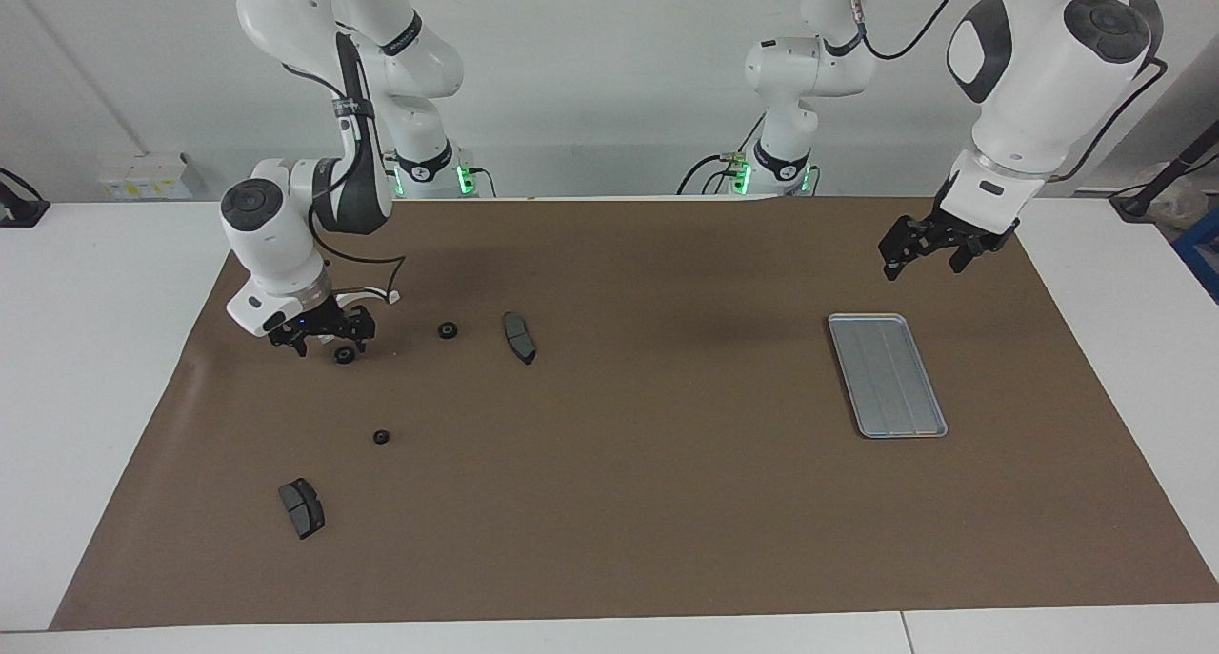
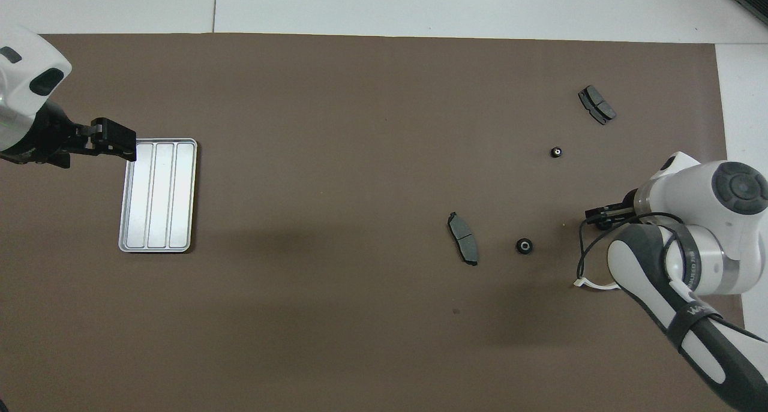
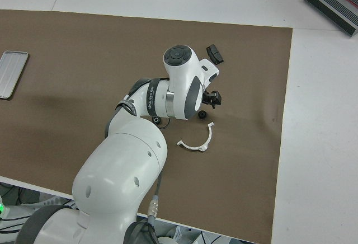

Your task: Place bearing gear from tray to pile

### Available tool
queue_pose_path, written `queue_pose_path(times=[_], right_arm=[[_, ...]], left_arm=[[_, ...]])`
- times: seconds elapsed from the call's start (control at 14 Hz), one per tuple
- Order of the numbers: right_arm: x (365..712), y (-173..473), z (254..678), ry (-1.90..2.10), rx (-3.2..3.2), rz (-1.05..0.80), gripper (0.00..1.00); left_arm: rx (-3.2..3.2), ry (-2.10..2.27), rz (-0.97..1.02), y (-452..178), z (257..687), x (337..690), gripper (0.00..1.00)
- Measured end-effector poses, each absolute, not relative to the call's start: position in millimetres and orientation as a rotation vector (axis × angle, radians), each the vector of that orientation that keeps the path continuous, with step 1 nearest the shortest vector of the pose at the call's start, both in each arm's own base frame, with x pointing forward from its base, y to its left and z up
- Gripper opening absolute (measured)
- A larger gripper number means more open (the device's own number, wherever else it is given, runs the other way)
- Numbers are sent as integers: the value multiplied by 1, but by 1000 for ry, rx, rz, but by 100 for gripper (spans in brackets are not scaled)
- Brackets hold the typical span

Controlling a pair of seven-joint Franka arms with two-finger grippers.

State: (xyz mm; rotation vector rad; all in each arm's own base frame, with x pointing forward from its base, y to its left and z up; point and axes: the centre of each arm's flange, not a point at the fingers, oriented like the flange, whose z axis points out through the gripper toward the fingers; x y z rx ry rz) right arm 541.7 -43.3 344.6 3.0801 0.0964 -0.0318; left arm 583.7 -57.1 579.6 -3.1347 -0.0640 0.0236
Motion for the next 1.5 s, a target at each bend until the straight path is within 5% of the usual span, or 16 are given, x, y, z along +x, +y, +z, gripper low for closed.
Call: queue_pose_path(times=[0.86,1.5], right_arm=[[552,88,595,-124,3098,137,100],[545,79,604,-142,3082,-4,100]], left_arm=[[-3134,-64,15,-57,579,584,100],[-3135,-66,-5,-56,580,586,100]])
